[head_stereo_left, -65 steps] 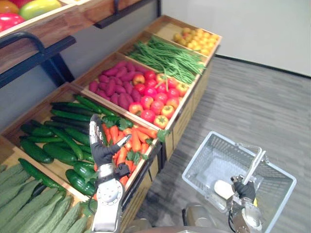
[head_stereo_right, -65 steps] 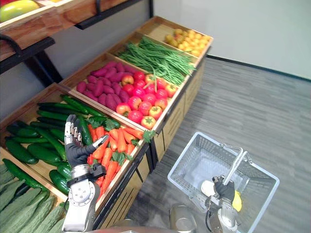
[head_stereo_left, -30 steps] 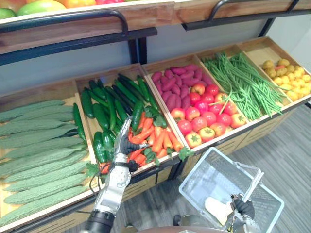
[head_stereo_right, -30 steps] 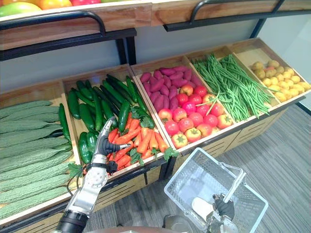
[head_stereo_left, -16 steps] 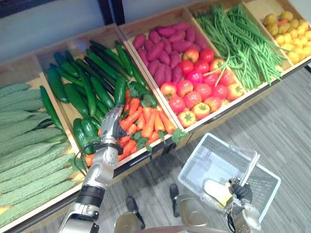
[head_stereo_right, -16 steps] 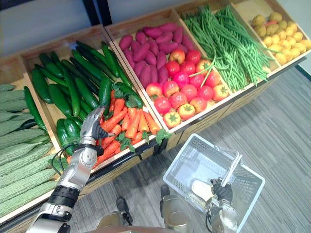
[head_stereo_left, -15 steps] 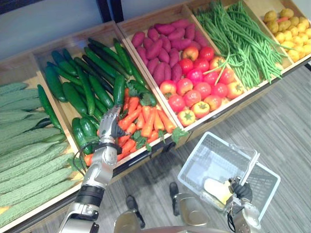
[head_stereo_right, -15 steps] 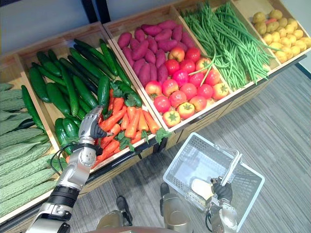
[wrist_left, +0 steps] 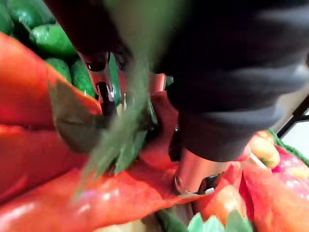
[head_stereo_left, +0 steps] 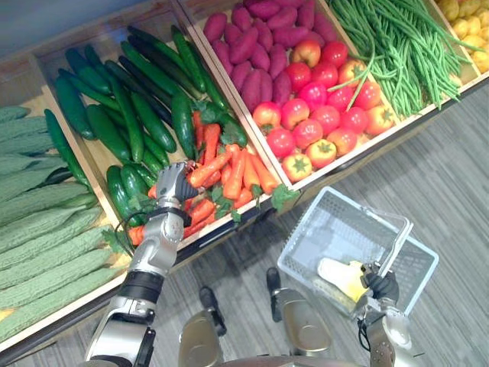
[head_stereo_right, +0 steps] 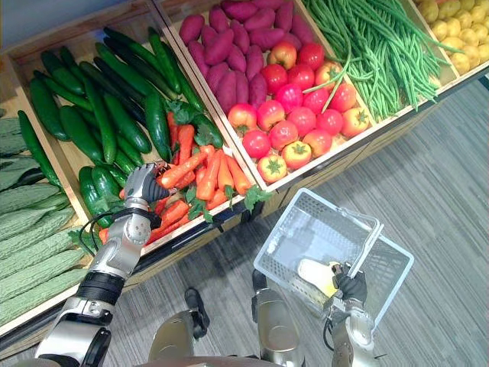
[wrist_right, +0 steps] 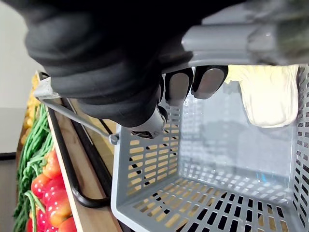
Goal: Pick vegetable in the basket
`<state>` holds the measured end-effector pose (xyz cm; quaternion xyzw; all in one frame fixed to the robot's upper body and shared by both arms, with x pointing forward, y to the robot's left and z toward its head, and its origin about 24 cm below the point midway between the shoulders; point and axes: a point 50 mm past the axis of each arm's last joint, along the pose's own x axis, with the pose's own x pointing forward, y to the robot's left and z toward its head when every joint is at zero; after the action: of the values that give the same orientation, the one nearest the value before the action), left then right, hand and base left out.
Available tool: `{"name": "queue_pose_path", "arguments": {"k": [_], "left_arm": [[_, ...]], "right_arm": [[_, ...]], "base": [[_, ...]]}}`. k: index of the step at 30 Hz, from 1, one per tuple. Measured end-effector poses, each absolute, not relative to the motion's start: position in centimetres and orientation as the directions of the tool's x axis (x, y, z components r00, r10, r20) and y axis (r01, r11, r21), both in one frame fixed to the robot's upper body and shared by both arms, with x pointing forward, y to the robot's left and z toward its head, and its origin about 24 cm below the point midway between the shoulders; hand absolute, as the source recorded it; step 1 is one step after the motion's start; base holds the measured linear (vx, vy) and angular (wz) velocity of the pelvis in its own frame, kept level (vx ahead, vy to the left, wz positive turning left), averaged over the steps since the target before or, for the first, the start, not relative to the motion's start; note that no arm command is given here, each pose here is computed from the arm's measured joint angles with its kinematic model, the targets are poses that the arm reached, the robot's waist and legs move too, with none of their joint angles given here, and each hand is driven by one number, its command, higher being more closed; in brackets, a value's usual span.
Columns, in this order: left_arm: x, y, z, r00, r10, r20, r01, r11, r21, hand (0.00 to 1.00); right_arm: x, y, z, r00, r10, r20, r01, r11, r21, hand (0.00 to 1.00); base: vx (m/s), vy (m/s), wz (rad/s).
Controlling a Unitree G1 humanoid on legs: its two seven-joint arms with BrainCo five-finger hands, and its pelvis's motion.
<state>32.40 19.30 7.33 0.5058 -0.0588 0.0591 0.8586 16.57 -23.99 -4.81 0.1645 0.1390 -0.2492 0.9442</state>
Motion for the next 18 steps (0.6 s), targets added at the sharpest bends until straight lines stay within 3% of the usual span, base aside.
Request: {"name": "queue_pose_path", "arguments": {"k": [8, 18], "left_arm": [[32.1, 19.6, 7.1, 0.987, 0.057, 0.152, -0.160, 0.497, 0.853, 1.00], [29.3, 19.8, 10.2, 0.909, 0.161, 0.385, -0.402, 0.586, 0.703, 1.00]], "right_arm": [[16.6, -24.0, -4.8, 0.835, -0.428, -0.345, 0.520, 0.819, 0.244, 1.00], [16.1, -24.3, -5.3, 0.819, -0.443, -0.365, 0.542, 0.806, 0.238, 1.00]], "base": [[0.00, -0.002, 0.00], [0.01, 0.011, 0.01]]}}
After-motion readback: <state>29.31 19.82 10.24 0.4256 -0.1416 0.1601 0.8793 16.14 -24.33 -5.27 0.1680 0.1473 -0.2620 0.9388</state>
